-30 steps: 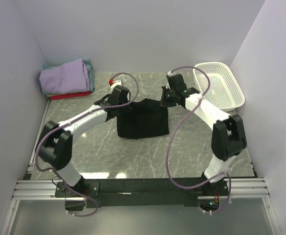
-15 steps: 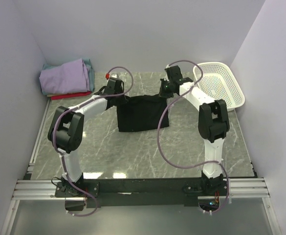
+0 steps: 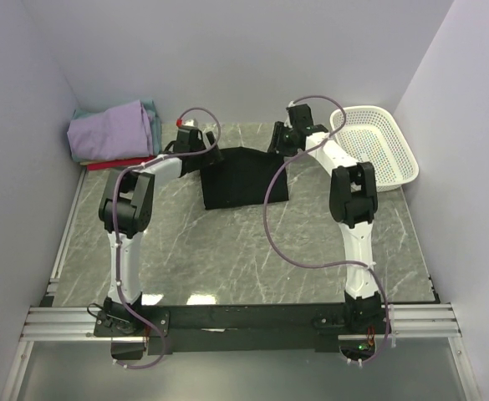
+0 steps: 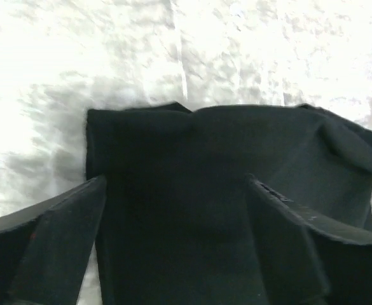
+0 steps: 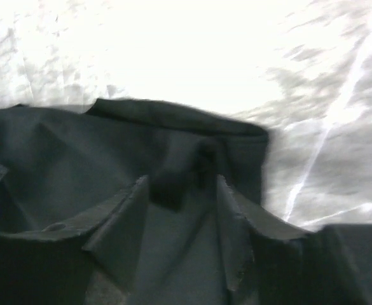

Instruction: Fold and stack the t-shirts

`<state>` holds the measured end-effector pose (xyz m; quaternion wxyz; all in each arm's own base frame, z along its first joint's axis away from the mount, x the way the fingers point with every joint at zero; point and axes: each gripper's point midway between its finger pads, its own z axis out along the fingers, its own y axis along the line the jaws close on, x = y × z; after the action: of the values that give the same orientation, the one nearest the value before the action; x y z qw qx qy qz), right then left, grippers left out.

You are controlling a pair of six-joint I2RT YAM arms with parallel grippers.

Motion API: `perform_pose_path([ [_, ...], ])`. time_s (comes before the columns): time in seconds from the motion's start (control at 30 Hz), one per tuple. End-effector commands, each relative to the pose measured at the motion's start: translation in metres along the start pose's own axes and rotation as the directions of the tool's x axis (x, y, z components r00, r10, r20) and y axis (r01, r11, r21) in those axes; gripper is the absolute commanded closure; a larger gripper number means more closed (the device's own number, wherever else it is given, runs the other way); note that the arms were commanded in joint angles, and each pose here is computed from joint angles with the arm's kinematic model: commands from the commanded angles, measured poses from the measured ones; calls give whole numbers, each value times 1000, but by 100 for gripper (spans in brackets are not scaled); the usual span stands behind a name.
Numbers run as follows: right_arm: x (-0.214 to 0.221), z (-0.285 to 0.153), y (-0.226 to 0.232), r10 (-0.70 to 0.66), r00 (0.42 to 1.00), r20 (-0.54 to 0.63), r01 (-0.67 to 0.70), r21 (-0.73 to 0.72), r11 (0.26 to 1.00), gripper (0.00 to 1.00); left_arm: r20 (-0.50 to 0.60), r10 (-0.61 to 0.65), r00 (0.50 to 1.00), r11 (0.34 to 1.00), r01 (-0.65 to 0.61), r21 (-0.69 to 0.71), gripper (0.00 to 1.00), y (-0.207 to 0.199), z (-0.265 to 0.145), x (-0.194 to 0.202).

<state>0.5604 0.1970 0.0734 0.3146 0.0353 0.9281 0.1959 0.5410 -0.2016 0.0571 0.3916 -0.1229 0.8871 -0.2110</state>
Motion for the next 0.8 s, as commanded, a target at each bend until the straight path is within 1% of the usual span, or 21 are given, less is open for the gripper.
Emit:
perform_pose_path([
  [0.0,-47,-27,-8,-33,985,166,30,20,999,44,133,26,991,999,-31,35,1,-13,-6,-53],
  [0.03,-55,-41,-12,-45,977,209,36,46,998,43,148,32,989,999,-36,25,1,-12,-9,-58],
  [0.07,-57,-47,-14,-64,973,223,53,54,997,42,161,46,986,998,-51,25,1,-12,-13,-61],
  [0.1,-66,-64,-9,-74,964,254,64,48,997,42,180,52,982,998,-59,36,1,-17,-23,-69],
  [0.23,-60,-84,4,-88,966,242,90,3,996,41,218,49,975,996,-64,61,1,-28,-49,-82],
  [0.27,-56,-87,13,-81,971,225,93,-44,995,41,224,48,973,994,-68,86,1,-34,-57,-84],
  [0.3,-56,-91,17,-77,972,223,92,-57,994,41,235,38,971,992,-65,108,0,-40,-61,-87],
  [0.37,-48,-93,29,-68,975,211,95,-118,988,41,217,24,976,982,-64,179,1,-54,-70,-85],
  [0.43,-42,-91,37,-59,982,181,88,-154,984,41,208,12,978,975,-58,216,1,-62,-72,-85],
  [0.47,-38,-90,41,-57,985,163,86,-175,981,41,177,8,984,960,-57,274,1,-72,-74,-78],
  [0.5,-31,-83,44,-54,990,132,80,-198,977,42,169,8,986,954,-59,295,1,-75,-73,-78],
  [0.53,-31,-82,48,-49,991,127,76,-217,973,43,155,9,988,947,-58,315,1,-82,-72,-78],
  [0.57,-27,-79,52,-50,993,111,75,-232,970,43,103,12,995,938,-47,345,0,-84,-64,-66],
  [0.63,-20,-72,58,-53,996,78,72,-256,964,44,64,18,998,922,-42,384,1,-92,-59,-58],
  [0.67,-16,-69,61,-59,996,66,74,-262,962,44,36,5,999,927,-18,375,0,-88,-51,-49],
  [0.73,-10,-63,64,-62,997,45,72,-273,959,44,32,-7,999,925,-5,380,1,-86,-47,-42],
  [0.77,-7,-61,66,-62,997,38,71,-276,959,44,11,-18,1000,926,13,378,1,-82,-42,-36],
])
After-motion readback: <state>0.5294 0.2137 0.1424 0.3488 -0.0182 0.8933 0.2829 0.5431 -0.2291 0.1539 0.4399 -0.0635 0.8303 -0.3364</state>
